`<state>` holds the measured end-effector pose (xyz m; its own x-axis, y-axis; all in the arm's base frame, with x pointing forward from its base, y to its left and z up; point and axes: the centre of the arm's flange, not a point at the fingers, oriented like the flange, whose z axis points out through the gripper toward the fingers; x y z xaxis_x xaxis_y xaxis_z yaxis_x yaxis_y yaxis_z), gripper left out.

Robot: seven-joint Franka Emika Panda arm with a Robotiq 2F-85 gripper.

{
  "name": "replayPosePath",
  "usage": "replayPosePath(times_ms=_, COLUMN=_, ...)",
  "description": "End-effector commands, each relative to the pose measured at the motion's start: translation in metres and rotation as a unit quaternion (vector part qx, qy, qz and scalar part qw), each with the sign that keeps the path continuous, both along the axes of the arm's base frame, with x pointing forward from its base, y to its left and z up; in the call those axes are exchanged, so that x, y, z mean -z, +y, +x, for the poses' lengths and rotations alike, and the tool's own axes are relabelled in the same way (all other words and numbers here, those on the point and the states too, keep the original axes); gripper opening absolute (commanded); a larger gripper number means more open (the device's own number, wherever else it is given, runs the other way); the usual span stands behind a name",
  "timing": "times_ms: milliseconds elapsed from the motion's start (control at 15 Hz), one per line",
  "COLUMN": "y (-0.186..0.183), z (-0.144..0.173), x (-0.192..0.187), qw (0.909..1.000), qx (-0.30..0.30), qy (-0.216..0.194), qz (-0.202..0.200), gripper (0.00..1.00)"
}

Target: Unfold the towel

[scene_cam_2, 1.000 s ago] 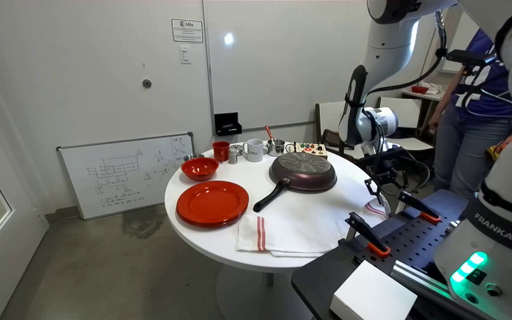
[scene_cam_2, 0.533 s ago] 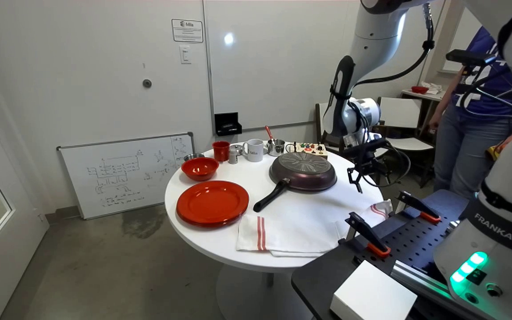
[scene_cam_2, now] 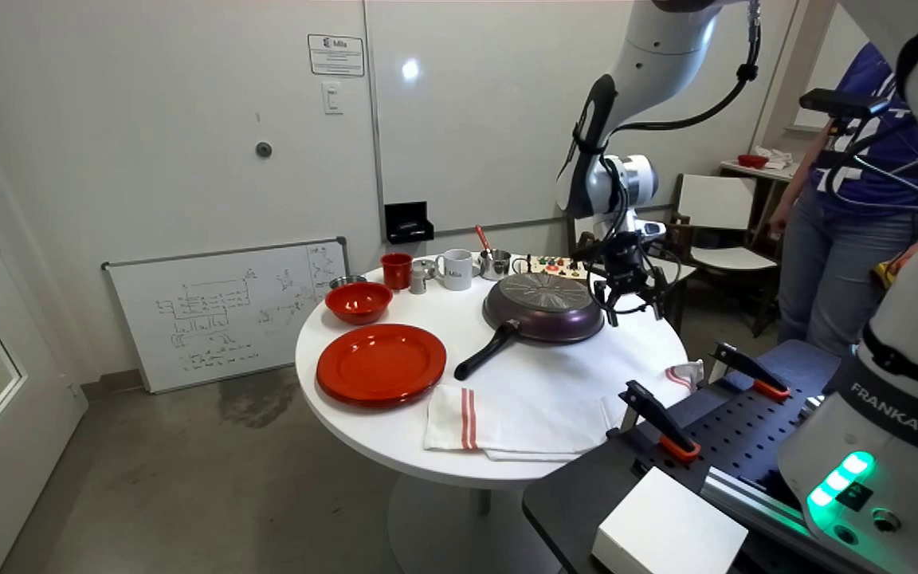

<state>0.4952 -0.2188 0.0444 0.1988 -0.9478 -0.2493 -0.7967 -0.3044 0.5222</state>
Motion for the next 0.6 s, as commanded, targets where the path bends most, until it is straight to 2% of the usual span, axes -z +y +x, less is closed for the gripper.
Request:
replayPosePath(times_ms=0, y=0.031, z=0.023, x=-0.015, qw=0.9949, qx=0.099, qy=0.002, qz=-0.018, gripper=1.0)
replayPosePath(times_ms=200, y=0.071, z=0.039, x=-0.012, qw=0.9907, qx=0.125, qy=0.007, qz=-0.055, gripper=1.0)
replayPosePath(times_ms=267, y=0.09, z=0.044, x=-0.008, qw=0.9911, qx=0.117, qy=0.01, qz=-0.063, gripper=1.0)
replayPosePath(times_ms=533, y=0.162, z=0.059, x=0.008, qw=0.9965, qx=0.071, qy=0.004, qz=-0.044, gripper=1.0)
